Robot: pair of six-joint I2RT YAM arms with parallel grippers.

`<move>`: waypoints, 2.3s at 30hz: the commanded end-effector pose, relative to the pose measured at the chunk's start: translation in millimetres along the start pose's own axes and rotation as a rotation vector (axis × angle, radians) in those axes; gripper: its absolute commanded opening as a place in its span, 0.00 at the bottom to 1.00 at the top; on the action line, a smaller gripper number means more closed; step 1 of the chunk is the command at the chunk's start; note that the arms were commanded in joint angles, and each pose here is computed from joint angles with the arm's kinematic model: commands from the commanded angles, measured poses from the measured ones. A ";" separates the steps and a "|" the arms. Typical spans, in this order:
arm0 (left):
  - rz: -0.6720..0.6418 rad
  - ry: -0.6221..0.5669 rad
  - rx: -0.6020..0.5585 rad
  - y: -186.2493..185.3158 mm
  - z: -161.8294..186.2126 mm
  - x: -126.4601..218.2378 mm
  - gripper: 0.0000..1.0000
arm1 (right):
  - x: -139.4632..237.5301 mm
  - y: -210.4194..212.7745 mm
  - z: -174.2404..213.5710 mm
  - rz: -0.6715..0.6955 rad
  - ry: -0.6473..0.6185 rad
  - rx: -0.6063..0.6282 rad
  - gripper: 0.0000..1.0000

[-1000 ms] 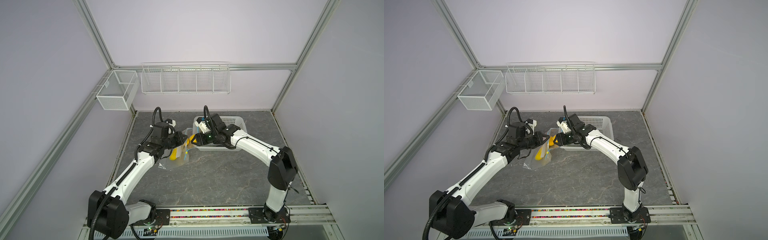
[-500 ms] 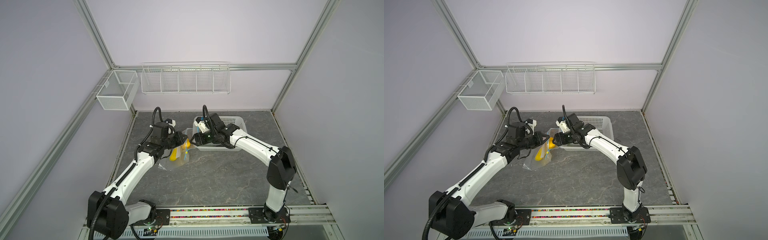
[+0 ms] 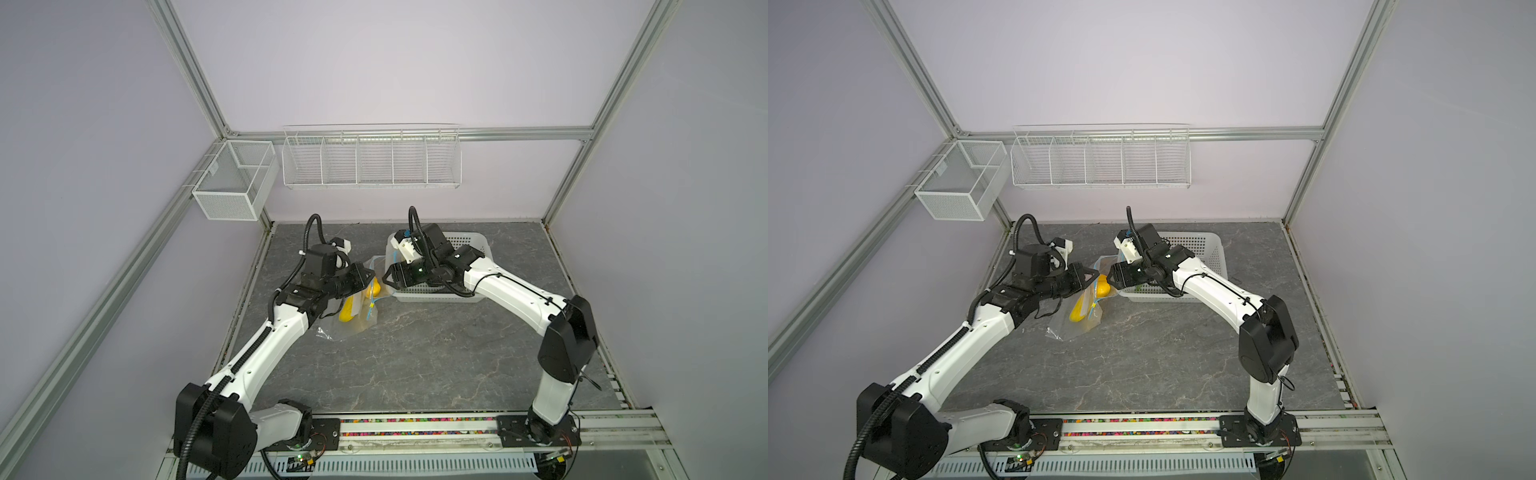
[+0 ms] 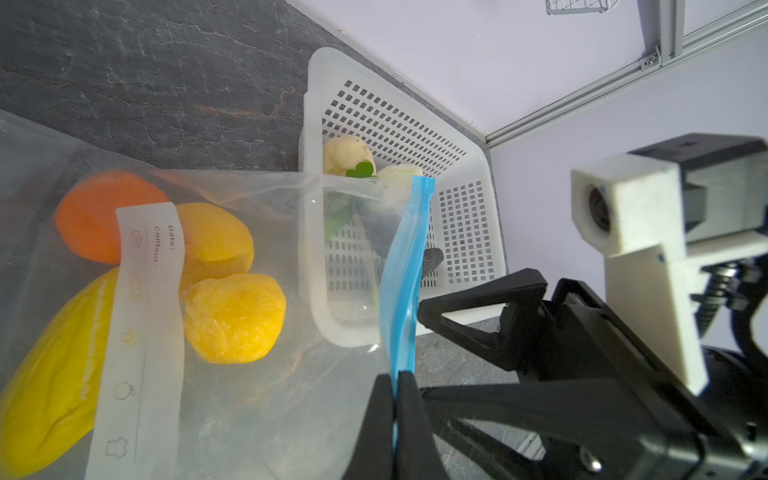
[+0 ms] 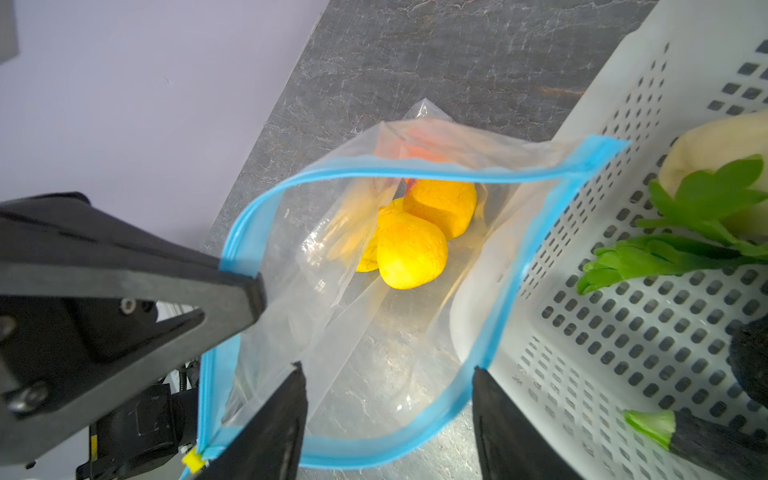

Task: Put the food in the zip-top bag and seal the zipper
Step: 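Hold the bag with the left gripper while the right gripper withdraws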

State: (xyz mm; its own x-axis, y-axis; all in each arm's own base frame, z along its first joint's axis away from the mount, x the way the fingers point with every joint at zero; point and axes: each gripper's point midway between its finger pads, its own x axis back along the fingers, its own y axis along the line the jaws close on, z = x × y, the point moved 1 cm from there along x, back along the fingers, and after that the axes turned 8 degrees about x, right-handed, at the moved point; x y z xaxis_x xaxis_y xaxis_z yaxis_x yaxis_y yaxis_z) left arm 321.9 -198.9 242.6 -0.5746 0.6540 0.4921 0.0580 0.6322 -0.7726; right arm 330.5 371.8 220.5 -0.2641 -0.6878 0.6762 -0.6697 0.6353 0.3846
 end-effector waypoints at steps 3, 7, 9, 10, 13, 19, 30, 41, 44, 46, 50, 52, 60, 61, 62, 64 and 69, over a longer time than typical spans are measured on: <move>0.022 -0.050 -0.034 -14.3 -11.7 13.3 0.00 | 31.0 -11.8 -6.8 0.081 -0.049 -0.053 0.67; 0.033 -0.044 -0.032 -15.3 -10.8 12.5 0.00 | 19.7 -34.4 9.6 0.045 0.018 -0.236 0.69; 0.033 -0.047 -0.033 -14.9 -10.6 13.2 0.00 | 10.5 -27.5 13.7 -0.055 0.028 -0.292 0.69; 0.032 -0.047 -0.032 -14.2 -10.2 12.9 0.00 | 6.6 -24.1 13.5 -0.108 0.025 -0.317 0.68; 0.029 -0.043 -0.031 -12.7 -9.5 11.4 0.00 | -4.1 -22.3 18.4 -0.166 0.043 -0.358 0.65; 0.027 -0.046 -0.033 -10.7 -8.3 11.6 0.00 | -9.0 -14.4 15.7 -0.214 0.043 -0.371 0.57; 0.016 -0.047 -0.043 -8.9 -9.7 11.6 0.00 | -19.6 3.0 11.4 -0.266 0.053 -0.359 0.33; 0.000 -0.075 -0.056 -11.6 -12.3 25.6 0.00 | -27.3 8.6 6.1 -0.273 0.056 -0.334 0.23; -0.005 -0.077 -0.054 -10.0 -11.8 26.9 0.00 | -27.7 8.6 5.2 -0.273 0.056 -0.331 0.23; -0.008 -0.077 -0.055 -9.3 -11.9 26.2 0.00 | -26.4 9.3 4.2 -0.270 0.055 -0.324 0.24; -0.006 -0.065 -0.048 -7.2 -11.3 20.5 0.00 | -14.0 5.9 -0.6 -0.237 0.042 -0.306 0.32; -0.003 -0.059 -0.044 -6.1 -10.6 17.4 0.00 | -3.6 2.3 -2.5 -0.218 0.028 -0.297 0.40; 0.004 -0.036 -0.034 -1.1 -6.7 9.0 0.00 | 45.2 -43.6 -3.5 -0.018 -0.027 -0.214 0.55; 0.005 -0.037 -0.033 -0.9 -6.4 9.0 0.00 | 48.6 -53.5 -1.9 0.014 -0.026 -0.212 0.55; 0.006 -0.034 -0.033 -0.6 -5.8 8.3 0.00 | 50.9 -61.3 -0.4 0.036 -0.024 -0.213 0.56; 0.004 -0.029 -0.032 0.8 -4.7 7.1 0.00 | 56.3 -81.8 1.6 0.093 -0.027 -0.220 0.56; 0.010 -0.017 -0.035 -1.0 -4.2 5.8 0.00 | 65.6 -138.3 8.3 0.312 0.001 -0.161 0.57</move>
State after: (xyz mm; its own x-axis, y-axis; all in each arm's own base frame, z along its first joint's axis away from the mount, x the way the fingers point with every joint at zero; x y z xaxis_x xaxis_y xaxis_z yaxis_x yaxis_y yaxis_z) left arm 319.7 -192.2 250.9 -0.5958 0.6445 0.4791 0.0826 0.6426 -0.7617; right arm 387.2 266.0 225.7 -0.3887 -0.6028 0.6968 -0.4446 0.7851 0.4313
